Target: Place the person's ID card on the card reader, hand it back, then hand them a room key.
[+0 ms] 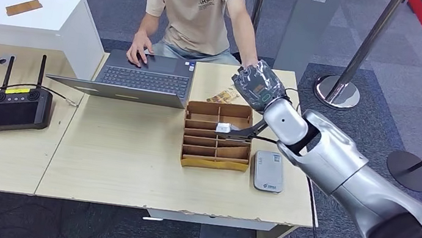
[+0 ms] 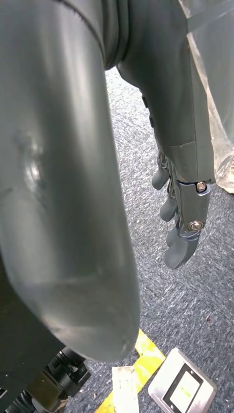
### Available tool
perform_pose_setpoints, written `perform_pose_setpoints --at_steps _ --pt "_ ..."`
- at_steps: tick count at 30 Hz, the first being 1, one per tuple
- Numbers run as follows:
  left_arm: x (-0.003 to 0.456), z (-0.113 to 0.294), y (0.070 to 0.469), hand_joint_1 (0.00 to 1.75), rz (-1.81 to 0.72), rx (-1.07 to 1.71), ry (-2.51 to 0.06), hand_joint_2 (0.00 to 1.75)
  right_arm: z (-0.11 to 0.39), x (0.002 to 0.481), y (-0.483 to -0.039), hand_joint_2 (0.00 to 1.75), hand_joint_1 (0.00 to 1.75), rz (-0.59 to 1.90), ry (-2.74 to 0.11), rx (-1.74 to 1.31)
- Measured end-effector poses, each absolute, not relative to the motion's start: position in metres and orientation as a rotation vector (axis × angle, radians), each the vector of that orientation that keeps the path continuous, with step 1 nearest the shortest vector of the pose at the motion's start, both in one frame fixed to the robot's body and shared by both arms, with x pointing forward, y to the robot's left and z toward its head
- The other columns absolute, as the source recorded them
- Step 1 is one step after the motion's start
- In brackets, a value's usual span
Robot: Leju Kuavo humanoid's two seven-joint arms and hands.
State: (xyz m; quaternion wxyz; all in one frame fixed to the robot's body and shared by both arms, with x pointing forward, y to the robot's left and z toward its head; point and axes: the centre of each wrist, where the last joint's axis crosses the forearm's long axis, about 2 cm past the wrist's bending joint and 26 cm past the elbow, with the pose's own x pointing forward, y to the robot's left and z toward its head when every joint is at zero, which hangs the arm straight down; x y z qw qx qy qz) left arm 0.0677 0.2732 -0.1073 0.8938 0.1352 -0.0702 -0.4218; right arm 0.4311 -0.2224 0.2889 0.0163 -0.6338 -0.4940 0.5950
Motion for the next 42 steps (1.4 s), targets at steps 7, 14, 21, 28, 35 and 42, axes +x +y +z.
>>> perform_pose_setpoints --at_steps 7,14,21,28,35,42 --pt "0.068 -0.107 0.273 0.0 -0.88 0.284 -0.145 0.0 0.28 0.426 -0.23 0.0 0.0 1.567 -1.707 -1.843" --pt "0.067 -0.107 0.273 0.0 -0.873 0.284 -0.134 0.0 0.268 0.412 -0.235 0.0 0.0 1.284 -1.831 -1.68" --pt "0.067 -0.107 0.274 0.0 -0.86 0.289 -0.131 0.0 0.256 0.394 -0.247 0.0 0.0 0.974 -1.899 -1.475" --pt "0.067 -0.107 0.274 0.0 -0.831 0.303 -0.13 0.0 0.242 0.375 -0.257 1.31 0.0 0.649 -1.953 -1.044" --pt "0.067 -0.107 0.273 0.0 -0.818 0.31 -0.128 0.0 0.224 0.355 -0.256 1.75 0.0 0.585 -1.951 -0.897" --pt "0.067 -0.107 0.271 0.0 -0.803 0.307 -0.129 0.0 0.212 0.347 -0.257 1.75 0.0 0.594 -1.921 -0.905"
